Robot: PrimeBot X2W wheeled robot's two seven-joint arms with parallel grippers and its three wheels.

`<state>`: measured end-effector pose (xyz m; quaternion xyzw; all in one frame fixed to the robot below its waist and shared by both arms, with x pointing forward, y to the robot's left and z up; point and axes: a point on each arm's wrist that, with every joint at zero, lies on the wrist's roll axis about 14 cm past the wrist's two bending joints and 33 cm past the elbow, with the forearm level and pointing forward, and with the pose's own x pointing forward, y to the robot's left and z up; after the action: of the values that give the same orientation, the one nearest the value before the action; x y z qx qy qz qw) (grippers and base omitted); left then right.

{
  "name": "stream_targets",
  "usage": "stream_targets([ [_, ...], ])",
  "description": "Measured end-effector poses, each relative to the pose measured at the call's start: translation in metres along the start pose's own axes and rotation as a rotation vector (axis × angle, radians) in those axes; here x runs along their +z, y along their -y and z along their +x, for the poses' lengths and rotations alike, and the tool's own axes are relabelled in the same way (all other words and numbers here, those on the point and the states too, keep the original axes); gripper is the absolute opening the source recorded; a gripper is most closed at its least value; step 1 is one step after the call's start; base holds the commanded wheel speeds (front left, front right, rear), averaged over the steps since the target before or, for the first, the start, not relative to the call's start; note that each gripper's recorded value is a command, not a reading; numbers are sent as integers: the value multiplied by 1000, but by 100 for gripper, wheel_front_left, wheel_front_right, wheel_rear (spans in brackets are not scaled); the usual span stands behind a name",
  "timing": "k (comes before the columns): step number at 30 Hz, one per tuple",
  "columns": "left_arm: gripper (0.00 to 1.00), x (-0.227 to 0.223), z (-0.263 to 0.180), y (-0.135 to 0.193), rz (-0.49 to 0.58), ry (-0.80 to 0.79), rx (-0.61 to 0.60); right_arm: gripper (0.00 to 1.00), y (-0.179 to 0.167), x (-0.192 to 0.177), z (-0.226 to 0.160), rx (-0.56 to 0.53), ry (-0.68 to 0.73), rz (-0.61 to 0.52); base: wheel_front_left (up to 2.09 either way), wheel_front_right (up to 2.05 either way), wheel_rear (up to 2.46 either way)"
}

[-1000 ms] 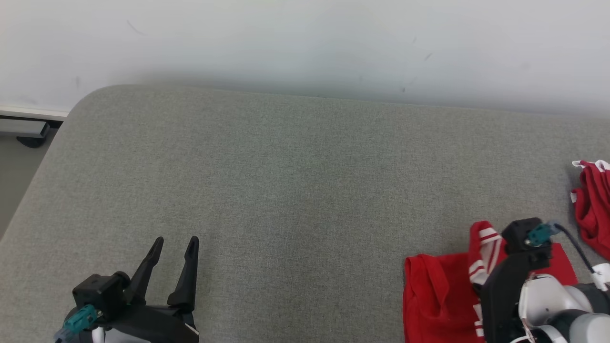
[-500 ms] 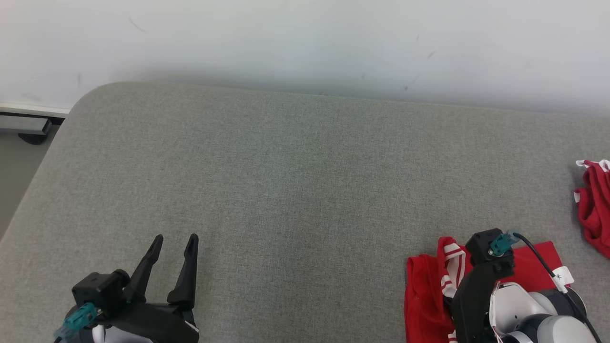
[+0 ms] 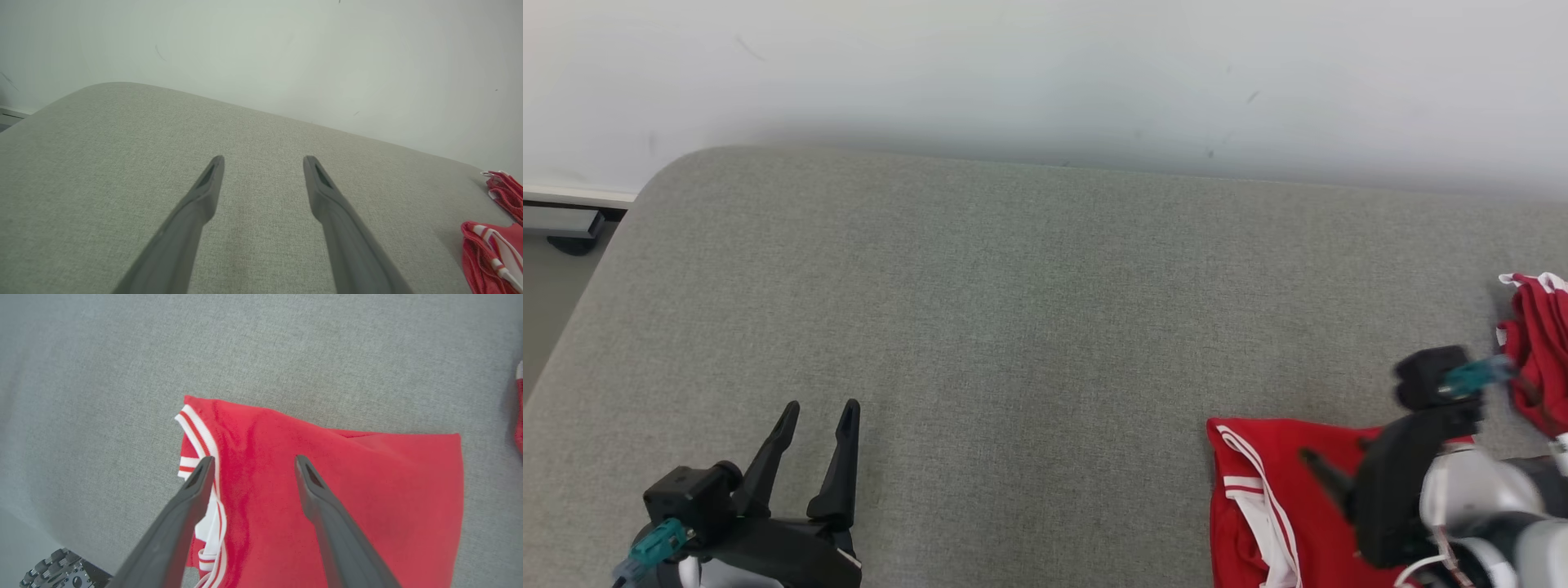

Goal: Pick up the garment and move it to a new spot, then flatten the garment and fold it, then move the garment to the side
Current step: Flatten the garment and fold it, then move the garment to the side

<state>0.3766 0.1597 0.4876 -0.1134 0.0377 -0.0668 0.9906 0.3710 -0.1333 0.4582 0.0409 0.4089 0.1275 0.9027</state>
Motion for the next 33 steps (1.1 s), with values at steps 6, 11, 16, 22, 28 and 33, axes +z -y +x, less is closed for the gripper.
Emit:
stream_targets([
  [6,100,-1,2,3,1,-3,-13,100,59,6,-20,-158,78,114,0,0,0],
  [11,100,-2,5,5,5,-6,-21,100,98,-15,-28,-270,68,193,0,0,0],
  [16,100,-4,9,10,9,-13,-42,100,112,-39,-26,-298,16,253,0,0,0],
  [22,100,-6,13,15,9,-22,-60,100,119,-52,-22,-309,-2,287,0,0,0],
  [28,100,-7,16,15,15,-29,-63,100,125,-56,-15,-324,-16,295,0,0,0],
  [33,100,-8,16,11,19,-36,-57,100,128,-65,-11,-348,-64,287,0,0,0],
])
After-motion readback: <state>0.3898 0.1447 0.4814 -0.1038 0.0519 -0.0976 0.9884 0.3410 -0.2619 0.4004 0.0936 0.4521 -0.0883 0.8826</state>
